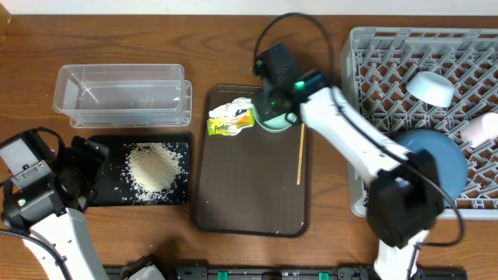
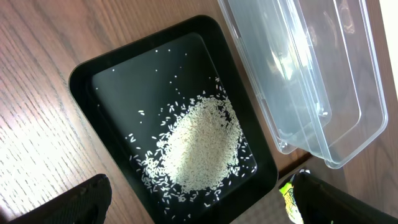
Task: Sort waste into correct bins and load items into the dishwasher rack
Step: 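Reach the right gripper to the light-green bowl and grasp it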
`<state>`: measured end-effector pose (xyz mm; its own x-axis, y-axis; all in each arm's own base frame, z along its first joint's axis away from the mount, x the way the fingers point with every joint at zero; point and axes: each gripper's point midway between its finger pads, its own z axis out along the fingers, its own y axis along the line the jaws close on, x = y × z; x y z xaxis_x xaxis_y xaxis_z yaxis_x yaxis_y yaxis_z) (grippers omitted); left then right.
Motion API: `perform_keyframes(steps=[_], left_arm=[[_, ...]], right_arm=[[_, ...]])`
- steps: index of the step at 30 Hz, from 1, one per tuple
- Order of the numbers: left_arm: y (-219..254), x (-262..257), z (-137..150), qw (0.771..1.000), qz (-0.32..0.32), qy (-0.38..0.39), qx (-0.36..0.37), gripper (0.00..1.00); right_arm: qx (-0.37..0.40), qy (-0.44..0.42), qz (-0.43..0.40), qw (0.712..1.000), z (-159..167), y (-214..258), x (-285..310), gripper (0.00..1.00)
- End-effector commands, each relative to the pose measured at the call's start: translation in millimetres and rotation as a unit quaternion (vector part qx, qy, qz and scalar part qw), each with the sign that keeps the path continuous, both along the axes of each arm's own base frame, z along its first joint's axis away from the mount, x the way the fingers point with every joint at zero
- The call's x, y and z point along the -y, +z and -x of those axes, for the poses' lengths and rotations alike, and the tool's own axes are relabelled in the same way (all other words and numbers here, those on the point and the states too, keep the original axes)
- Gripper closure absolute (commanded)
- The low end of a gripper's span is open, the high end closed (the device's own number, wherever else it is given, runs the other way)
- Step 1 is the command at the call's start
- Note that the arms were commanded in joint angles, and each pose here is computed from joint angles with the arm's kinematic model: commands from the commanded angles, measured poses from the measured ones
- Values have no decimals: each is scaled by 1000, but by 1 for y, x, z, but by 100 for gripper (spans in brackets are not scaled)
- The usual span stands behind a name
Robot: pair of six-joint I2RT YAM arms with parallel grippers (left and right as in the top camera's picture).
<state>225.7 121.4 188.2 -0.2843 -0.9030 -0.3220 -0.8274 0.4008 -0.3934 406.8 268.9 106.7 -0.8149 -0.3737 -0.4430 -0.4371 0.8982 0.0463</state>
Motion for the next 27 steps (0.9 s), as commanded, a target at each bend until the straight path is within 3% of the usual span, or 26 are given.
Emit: perform_keyframes(steps=[1, 9, 20, 24, 27], left_arm=[[7, -4, -1, 1000, -10, 6, 5, 5], [7, -5, -1, 1000, -10, 6, 6, 5], [7, -4, -1, 1000, -10, 6, 5, 4], [7, -4, -1, 1000, -10, 6, 5, 4], [7, -4, -1, 1000, -10, 6, 5, 5]], right_arm=[[4, 37, 21, 999, 10, -10, -26, 37], [-27, 29, 80, 996, 17, -62, -24, 39], [-17, 18, 103, 994, 13, -65, -16, 75], [-17, 10, 96, 995, 13, -62, -18, 96], [-26, 15, 68, 997, 15, -52, -29, 99]])
